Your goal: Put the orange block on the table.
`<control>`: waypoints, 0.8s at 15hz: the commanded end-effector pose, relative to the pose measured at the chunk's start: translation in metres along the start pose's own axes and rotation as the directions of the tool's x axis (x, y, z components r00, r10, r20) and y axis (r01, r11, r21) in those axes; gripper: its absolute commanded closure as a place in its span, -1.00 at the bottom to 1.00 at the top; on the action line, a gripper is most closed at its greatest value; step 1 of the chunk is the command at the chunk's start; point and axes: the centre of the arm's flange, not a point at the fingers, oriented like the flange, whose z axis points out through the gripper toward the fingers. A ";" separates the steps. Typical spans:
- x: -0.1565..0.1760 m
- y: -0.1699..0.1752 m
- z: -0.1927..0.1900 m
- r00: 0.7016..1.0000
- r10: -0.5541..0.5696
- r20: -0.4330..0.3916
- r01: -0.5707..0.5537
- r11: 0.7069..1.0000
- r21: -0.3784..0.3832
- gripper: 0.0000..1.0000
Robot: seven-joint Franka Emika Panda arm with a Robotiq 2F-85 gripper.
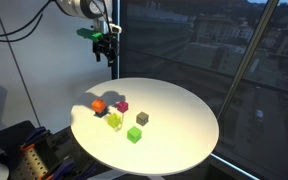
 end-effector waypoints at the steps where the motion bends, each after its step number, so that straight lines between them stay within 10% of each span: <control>1: 0.002 -0.001 0.009 0.999 -0.020 -0.037 0.021 1.000 0.018 -1.00; 12: 0.002 -0.002 0.021 1.000 -0.007 -0.029 0.007 1.000 0.003 -1.00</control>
